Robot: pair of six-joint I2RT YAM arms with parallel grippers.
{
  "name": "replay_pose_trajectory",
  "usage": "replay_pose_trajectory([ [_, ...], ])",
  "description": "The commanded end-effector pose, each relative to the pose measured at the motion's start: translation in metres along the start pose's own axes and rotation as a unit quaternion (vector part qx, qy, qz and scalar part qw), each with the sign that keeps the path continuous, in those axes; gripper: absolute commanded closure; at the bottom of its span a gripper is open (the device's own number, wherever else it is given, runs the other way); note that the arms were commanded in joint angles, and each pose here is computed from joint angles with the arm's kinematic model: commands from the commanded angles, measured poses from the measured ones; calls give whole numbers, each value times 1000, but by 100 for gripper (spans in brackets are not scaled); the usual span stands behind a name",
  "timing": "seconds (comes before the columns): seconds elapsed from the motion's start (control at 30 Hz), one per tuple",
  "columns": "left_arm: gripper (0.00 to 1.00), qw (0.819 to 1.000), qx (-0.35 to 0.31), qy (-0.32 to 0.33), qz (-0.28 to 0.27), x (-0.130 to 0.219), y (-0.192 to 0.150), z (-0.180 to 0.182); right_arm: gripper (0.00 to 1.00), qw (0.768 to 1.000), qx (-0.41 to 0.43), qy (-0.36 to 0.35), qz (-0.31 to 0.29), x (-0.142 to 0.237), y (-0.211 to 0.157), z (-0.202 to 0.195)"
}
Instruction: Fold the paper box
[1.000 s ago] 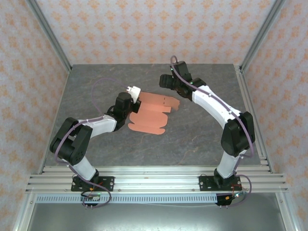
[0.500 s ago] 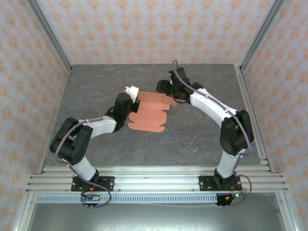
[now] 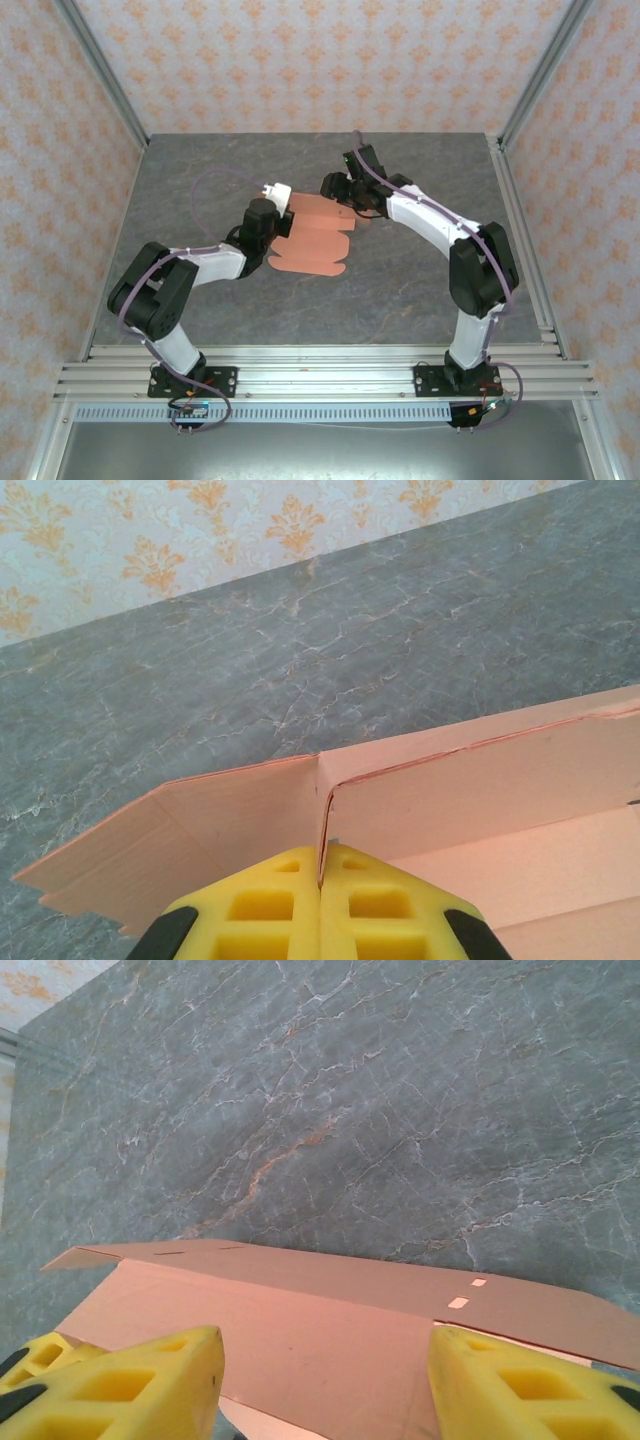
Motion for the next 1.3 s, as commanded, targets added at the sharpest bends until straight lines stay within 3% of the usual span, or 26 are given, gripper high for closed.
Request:
replay_pose_trajectory([
  [0.0, 100, 1000, 17, 23, -7, 0, -3, -2, 45, 1000, -8, 6, 8, -11, -2, 3],
  [0.33, 100, 998, 36, 43, -3, 4, -6, -1, 44, 999, -10, -35, -22, -1, -8, -14],
  [0.6, 100, 998, 35, 43, -1, 6, -9, -3, 43, 1000, -20, -11, -13, 4, -12, -12],
  [0.77, 100, 998, 30, 47, -2, 7, -8, -7, 38, 1000, -26, 10, -4, 5, -14, -4],
  [1.1, 100, 998, 29, 51, -9, 10, -7, -17, 46, 999, -45, 14, -6, -7, -15, -5],
  [1.27, 100, 998, 44, 51, -8, 12, -8, -17, 59, 999, -43, -1, -25, -10, -12, -11],
])
Point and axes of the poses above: each hand's point on the last joint's axis, 136 mm out from that joint toward the fingers, its own x axis back along the fingers, its own z axis along the line the jaws close on, y = z × x, the point moved 10 cm from there along x, back along the fingers, and after that the axes turned 12 degrees about -x, right-handed, at the moved point
